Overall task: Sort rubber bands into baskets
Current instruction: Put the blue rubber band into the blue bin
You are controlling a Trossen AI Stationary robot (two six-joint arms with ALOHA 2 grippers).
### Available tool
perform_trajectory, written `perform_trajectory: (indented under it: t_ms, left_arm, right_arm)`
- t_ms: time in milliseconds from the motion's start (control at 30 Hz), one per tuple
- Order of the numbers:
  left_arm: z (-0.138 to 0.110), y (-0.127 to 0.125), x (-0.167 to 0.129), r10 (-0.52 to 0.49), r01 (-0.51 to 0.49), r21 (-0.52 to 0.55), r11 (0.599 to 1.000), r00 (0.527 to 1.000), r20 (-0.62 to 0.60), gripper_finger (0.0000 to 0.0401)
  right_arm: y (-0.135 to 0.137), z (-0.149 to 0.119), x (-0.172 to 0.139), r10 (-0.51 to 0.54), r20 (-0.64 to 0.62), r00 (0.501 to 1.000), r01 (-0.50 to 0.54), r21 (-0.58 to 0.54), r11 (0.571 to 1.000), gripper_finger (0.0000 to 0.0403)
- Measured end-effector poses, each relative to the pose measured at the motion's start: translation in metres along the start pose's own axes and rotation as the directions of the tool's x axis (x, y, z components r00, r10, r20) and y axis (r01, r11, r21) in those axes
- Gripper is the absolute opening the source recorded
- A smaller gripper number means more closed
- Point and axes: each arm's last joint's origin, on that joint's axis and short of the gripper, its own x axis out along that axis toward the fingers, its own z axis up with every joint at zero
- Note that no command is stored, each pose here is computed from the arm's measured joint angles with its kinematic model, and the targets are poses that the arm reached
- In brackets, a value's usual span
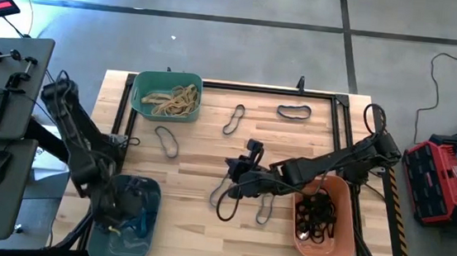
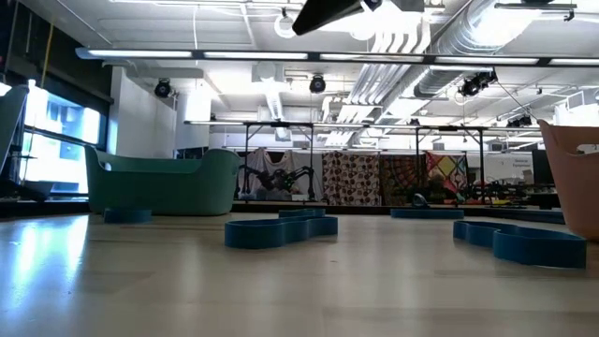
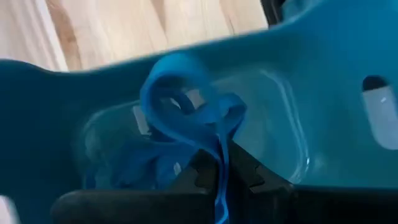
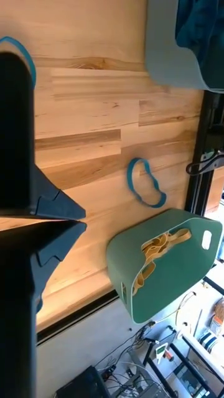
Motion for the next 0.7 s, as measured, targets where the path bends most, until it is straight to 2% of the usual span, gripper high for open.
perform_trajectory:
  t_ms: [233, 367, 500, 700]
  left_arm:
    - [-0.007, -0.01, 0.026, 0.073, -0.072, 0.015, 0.997, 0.991, -0.111, 0.0]
    - [-0.009, -0.012, 0.038, 0.079, -0.079, 0.006, 0.997, 0.981, -0.178, 0.0001]
    - [-0.01, -0.014, 0.046, 0.078, -0.081, -0.004, 0.997, 0.971, -0.226, 0.0013]
    - [-0.011, -0.014, 0.046, 0.062, -0.082, -0.072, 0.994, 0.968, -0.243, 0.0054]
  right_arm:
    - [0.001, -0.005, 0.0, 0.047, -0.047, 0.998, -0.048, -0.019, 0.999, 0.0008]
    - [0.001, -0.01, -0.001, 0.058, -0.091, 0.994, -0.059, -0.007, 0.998, 0.0021]
    - [0.002, -0.014, -0.001, 0.093, -0.133, 0.987, -0.097, -0.02, 0.995, 0.0043]
    - [0.002, -0.019, -0.002, 0.13, -0.183, 0.974, -0.137, -0.027, 0.99, 0.0097]
